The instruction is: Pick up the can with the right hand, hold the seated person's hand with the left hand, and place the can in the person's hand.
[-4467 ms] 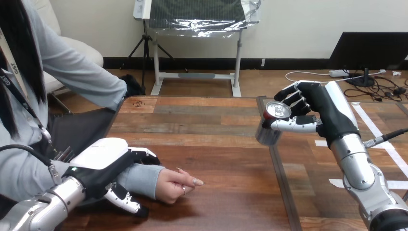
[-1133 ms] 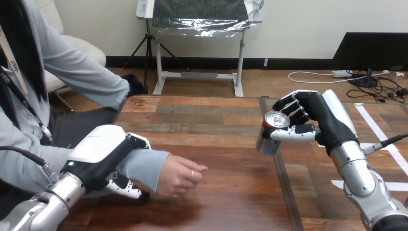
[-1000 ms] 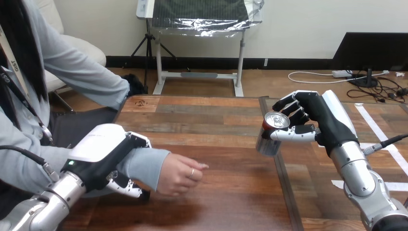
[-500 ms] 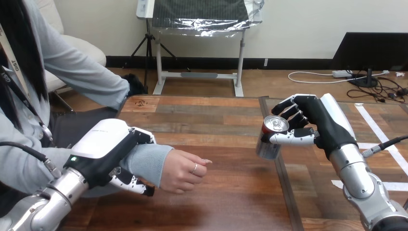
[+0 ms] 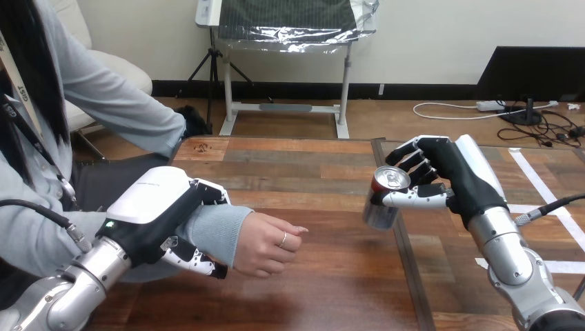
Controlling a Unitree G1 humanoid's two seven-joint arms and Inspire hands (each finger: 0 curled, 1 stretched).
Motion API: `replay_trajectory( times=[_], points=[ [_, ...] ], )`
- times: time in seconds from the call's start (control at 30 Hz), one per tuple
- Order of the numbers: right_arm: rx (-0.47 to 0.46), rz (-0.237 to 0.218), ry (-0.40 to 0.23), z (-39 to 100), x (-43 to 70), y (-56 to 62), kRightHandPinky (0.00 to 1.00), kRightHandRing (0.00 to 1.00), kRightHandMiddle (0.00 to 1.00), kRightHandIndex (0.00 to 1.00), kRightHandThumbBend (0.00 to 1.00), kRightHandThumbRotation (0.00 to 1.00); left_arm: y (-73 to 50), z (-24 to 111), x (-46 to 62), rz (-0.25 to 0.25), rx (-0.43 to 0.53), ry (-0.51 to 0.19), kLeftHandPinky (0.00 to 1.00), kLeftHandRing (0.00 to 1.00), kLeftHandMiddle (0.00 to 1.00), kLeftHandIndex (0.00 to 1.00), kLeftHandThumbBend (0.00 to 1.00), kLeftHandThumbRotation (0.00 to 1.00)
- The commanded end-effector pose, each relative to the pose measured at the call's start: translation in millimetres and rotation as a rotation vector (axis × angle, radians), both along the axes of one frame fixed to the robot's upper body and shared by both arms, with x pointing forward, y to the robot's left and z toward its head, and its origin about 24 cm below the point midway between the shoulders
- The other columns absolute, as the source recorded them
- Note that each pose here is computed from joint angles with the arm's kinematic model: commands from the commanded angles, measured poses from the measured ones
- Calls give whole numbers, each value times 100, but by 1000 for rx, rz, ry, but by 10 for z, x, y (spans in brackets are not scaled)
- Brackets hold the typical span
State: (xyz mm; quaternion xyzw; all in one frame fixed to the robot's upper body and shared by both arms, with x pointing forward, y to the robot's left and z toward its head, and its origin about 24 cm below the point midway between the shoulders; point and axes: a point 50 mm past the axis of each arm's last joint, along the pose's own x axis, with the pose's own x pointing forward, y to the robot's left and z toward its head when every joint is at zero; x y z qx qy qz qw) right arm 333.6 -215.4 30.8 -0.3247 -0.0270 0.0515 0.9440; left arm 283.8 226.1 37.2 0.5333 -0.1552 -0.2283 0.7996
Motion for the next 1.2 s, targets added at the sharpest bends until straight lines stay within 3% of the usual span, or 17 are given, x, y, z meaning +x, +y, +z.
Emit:
replay_trajectory(
  times=[0.0,1.17],
  points=[
    [32,68,-139,340,174,156,40,43,48,54,75,0,-276,321,194,-84,-80,-130,29,34,42,46,92,2],
    [87,204,-194,350,28,386,40,42,48,53,74,0,-419,271,255,-97,-78,-109,33,38,44,47,92,4]
  ],
)
